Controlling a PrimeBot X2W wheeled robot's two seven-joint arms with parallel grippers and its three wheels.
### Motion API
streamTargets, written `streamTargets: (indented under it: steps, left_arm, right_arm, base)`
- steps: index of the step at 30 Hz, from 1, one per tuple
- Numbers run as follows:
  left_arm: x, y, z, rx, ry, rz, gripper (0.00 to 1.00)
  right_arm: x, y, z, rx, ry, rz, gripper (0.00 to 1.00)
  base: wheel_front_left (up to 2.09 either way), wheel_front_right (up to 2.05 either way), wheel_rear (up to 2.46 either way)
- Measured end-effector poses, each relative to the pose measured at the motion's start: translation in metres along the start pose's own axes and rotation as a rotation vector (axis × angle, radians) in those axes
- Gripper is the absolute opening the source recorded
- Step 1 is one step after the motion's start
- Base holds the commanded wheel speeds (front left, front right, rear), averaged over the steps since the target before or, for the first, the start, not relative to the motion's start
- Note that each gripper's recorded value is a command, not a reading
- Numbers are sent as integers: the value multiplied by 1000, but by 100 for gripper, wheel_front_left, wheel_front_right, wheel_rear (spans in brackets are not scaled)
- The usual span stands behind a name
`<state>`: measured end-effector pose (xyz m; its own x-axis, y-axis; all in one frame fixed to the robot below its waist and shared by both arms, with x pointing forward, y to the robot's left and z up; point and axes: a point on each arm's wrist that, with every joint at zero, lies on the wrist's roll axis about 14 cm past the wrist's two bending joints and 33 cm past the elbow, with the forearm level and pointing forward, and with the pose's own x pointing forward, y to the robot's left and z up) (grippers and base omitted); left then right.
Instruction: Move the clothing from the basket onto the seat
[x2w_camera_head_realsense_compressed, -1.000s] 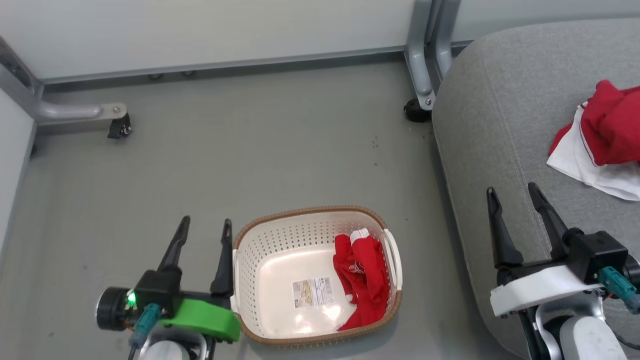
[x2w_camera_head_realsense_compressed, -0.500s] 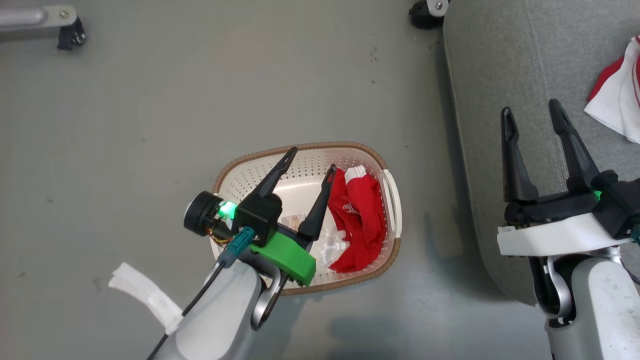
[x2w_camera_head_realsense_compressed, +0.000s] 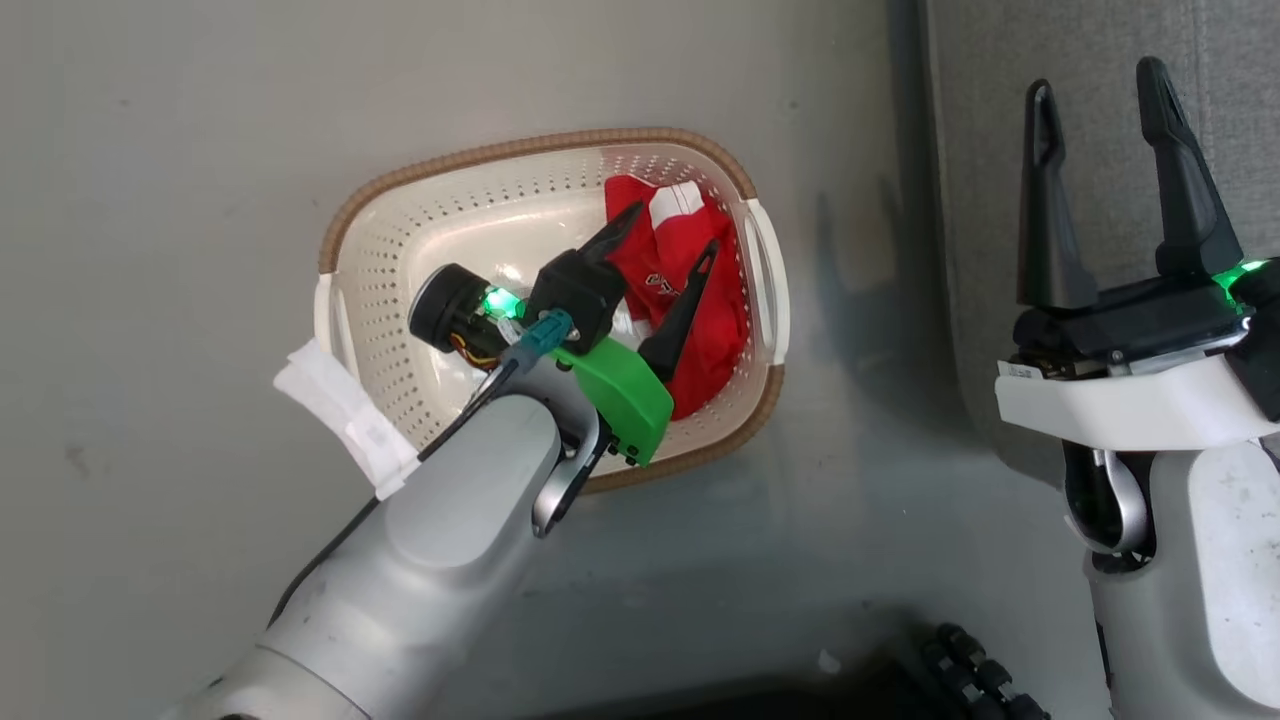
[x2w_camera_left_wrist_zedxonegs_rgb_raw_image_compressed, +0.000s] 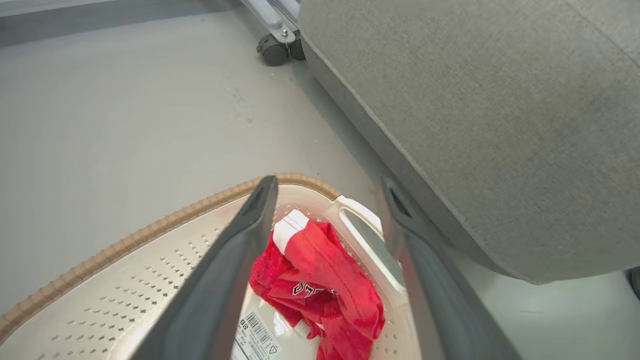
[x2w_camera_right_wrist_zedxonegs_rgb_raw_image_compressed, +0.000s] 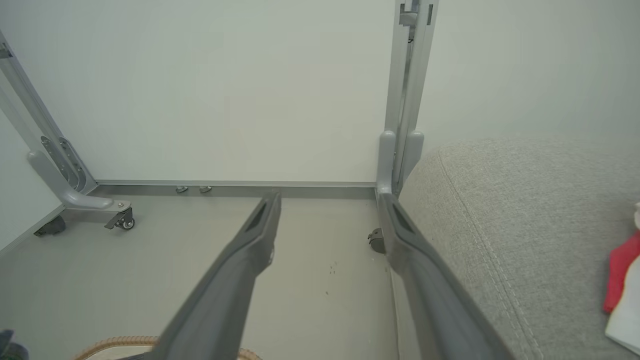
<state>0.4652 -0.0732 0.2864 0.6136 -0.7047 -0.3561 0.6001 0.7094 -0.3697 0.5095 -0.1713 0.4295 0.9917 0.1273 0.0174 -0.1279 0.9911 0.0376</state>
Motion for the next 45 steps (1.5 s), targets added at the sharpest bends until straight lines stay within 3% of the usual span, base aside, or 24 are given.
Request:
streamTargets:
  steps: [14,32,33,34,45]
  left_arm:
    - [43,13,-108,-156,245,-31,100]
    - [67,25,-177,-295,446,11,98]
    - [68,24,-179,-299,451,8,32]
    - [68,25,-182,-289,464,7,0]
    - [62,38,-172,-194,449,27,0]
  right_arm:
    - [-1,-10,-88,8,158,-14,100]
    - [-17,-27,-119,4,249,-63,100]
    - [-18,-28,-119,1,251,-65,100]
    - [-18,-29,-119,-1,253,-68,100]
    - [-14,-25,-106,0,223,-59,100]
  base:
    - [0,0,0]
    - [0,0,0]
    - [0,0,0]
    - [0,0,0]
    - [0,0,0]
